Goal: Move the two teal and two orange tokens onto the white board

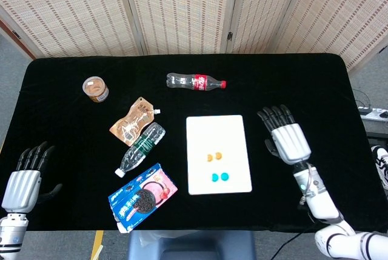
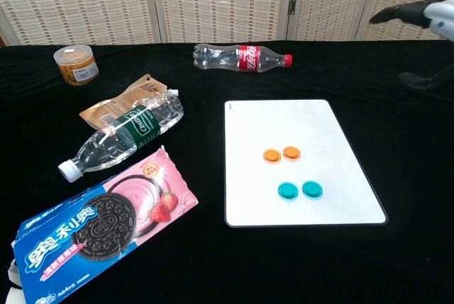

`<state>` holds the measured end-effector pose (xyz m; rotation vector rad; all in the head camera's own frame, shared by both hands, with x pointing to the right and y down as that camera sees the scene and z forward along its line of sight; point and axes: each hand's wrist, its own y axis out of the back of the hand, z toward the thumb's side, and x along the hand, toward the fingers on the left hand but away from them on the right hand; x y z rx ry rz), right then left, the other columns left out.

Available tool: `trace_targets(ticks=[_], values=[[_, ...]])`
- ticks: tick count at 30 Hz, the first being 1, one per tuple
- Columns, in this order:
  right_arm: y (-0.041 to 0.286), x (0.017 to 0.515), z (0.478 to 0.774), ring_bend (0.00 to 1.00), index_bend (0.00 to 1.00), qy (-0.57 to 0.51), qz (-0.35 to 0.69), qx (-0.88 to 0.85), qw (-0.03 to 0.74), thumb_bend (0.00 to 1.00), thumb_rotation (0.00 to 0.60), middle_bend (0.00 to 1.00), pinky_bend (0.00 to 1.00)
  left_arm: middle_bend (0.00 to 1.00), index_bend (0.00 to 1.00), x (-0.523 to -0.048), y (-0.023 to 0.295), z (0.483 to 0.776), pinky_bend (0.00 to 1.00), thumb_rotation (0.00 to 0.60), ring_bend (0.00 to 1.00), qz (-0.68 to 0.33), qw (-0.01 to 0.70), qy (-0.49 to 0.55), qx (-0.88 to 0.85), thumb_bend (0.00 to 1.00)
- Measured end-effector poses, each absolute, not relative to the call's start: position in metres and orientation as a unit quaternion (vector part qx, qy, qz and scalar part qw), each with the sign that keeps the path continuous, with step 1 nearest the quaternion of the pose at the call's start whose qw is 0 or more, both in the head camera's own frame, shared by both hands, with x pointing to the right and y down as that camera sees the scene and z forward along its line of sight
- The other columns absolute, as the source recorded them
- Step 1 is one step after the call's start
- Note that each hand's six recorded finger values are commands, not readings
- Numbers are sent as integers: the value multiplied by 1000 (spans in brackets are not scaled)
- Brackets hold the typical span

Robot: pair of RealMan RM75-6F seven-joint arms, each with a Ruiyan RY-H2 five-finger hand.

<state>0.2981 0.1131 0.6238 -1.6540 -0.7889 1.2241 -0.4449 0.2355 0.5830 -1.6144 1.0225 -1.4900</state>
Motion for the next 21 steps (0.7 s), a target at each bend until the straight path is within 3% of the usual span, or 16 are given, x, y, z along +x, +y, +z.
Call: trace_targets(ticks=[2,7,21], values=[[120,318,614,0,4,-343,494,-667,439,449,600,2,0,31,70,-445,235,583,0,600,54,-576,352,396,-623,249],[148,361,594,0,0,-365,503,-662,419,450,600,0,0,30,64,-444,234,582,0,600,54,-579,352,400,-617,250],[206,408,567,0,0,-401,532,-642,379,449,600,0,0,22,51,-435,233,574,0,600,47,-575,363,421,-601,249]])
